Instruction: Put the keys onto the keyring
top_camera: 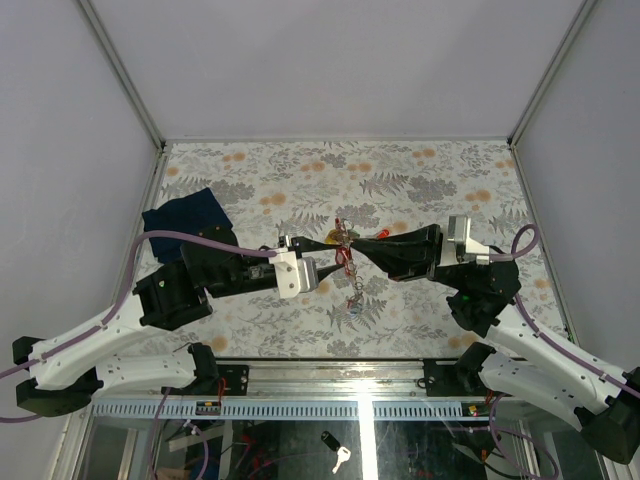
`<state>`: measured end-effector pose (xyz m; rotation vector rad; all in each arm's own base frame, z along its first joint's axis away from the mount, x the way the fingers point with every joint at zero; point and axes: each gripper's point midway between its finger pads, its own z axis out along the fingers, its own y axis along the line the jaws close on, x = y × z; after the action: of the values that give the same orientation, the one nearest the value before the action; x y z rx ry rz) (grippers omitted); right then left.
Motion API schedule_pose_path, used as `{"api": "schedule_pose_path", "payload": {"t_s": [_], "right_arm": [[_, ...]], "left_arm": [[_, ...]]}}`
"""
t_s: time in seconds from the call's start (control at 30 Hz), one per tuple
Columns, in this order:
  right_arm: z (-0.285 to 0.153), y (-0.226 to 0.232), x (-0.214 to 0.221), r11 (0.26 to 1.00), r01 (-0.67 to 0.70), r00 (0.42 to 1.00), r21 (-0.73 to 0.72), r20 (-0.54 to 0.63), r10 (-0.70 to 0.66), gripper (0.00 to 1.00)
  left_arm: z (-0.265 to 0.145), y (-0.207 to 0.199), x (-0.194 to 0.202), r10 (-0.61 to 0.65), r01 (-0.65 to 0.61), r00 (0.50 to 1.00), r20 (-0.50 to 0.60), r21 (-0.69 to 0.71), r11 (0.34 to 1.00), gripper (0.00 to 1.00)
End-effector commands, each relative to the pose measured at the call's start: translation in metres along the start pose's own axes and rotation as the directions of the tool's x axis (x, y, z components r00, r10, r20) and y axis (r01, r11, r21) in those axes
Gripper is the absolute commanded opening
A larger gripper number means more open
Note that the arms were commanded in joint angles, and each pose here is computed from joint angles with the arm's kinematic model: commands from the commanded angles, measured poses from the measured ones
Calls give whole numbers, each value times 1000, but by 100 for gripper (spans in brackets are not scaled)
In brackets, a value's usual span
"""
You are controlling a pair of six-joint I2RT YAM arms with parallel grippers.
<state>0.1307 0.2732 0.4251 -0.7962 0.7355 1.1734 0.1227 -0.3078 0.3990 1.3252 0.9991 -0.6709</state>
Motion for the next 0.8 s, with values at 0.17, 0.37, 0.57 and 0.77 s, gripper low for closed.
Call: {"api": "schedule_pose_path", "payload": {"t_s": [0.17, 0.37, 0.57, 0.77], "right_arm": [[5, 2, -40, 997, 70, 991, 7, 114, -71, 0], [4, 3, -38, 997, 71, 991, 4, 110, -71, 0], [3, 3, -36, 996, 94, 991, 2, 95, -93, 0], [2, 9, -32, 991, 132, 989, -37, 73, -129, 0]], "left_arm": [[-2, 13, -23, 6, -3, 998, 66, -49, 999, 19], [0, 17, -21, 0, 4, 998, 55, -71, 997, 19], [-2, 21, -25, -9, 15, 998, 68, -87, 996, 31], [-3, 21, -36, -20, 31, 992, 126, -88, 996, 31]]}}
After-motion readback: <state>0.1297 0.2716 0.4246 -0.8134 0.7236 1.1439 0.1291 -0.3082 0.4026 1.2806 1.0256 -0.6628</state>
